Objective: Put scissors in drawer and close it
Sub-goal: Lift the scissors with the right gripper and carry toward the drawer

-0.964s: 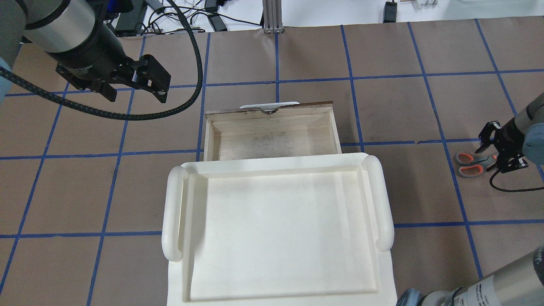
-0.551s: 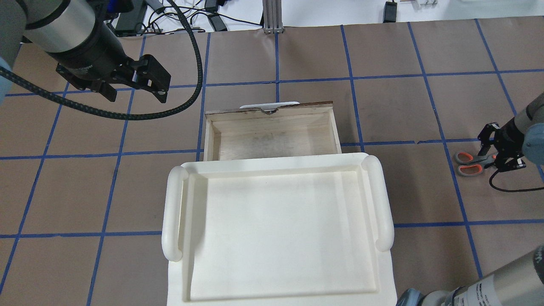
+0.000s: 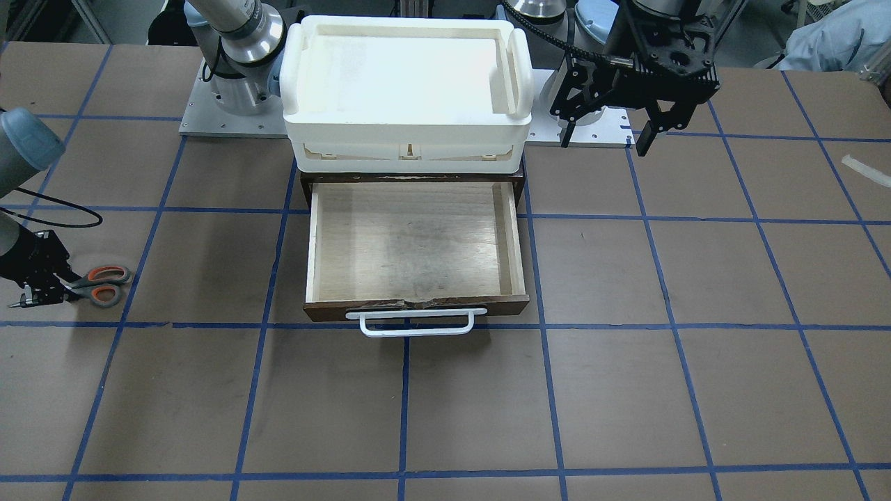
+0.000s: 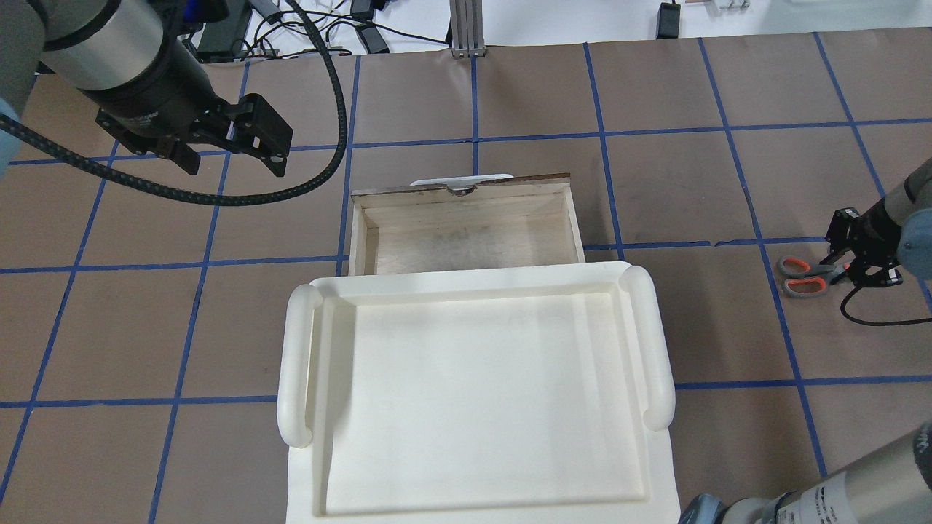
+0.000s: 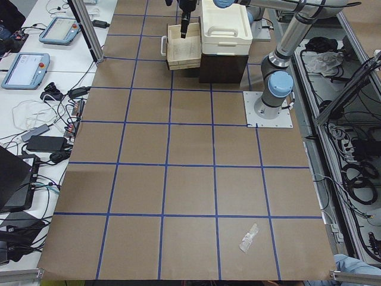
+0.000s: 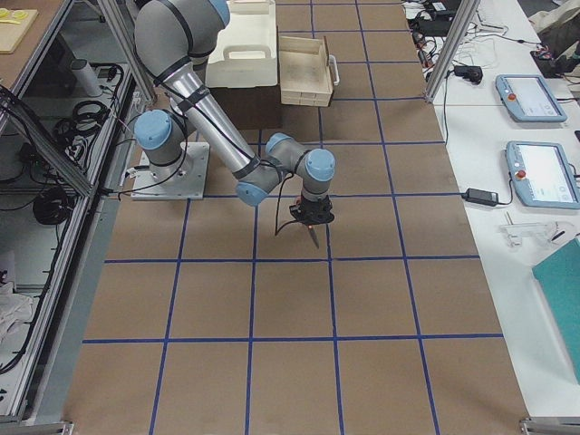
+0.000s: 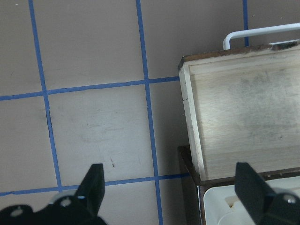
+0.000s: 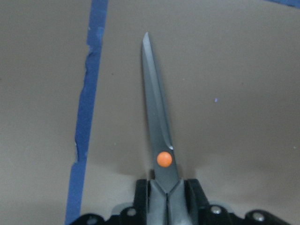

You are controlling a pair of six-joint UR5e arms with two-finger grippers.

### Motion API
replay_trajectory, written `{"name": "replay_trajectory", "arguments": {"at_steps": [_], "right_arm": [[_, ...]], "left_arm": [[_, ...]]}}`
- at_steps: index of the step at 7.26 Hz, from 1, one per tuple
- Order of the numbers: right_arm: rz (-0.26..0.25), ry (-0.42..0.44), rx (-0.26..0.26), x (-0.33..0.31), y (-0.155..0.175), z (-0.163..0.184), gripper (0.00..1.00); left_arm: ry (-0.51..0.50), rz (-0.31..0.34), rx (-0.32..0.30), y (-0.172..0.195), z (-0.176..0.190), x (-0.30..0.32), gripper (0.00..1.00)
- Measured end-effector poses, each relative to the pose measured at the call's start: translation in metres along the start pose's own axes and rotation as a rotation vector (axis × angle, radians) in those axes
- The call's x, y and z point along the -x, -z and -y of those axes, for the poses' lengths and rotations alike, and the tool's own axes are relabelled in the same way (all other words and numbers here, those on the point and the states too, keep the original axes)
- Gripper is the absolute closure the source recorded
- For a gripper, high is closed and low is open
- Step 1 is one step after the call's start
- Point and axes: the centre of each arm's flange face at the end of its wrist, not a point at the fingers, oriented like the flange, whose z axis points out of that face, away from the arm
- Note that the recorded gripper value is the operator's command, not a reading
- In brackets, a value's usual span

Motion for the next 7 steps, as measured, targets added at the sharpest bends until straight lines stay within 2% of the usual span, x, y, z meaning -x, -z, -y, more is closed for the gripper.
{"name": "replay_trajectory", "arguments": {"at_steps": [3,4,5,7], "right_arm": [[0.061,0.021,-0.048,0.006,0.054,-0.017,1.0],[0.071,0.031,-0.045,0.008,0.08,-0.031,1.0],[0.089,0.045,-0.026,0.01,0.116,-0.054,1.0],[0.13,0.101,0.0,0.01,0.195,-0.125,1.0]], "left_arm": [[0.0,0.001,0.0,0.0,0.0,0.0,0.0],[0.0,0.001,0.0,0.0,0.0,0.0,0.0],[0.0,0.001,0.0,0.0,0.0,0.0,0.0],[0.0,0.001,0.0,0.0,0.0,0.0,0.0]]}}
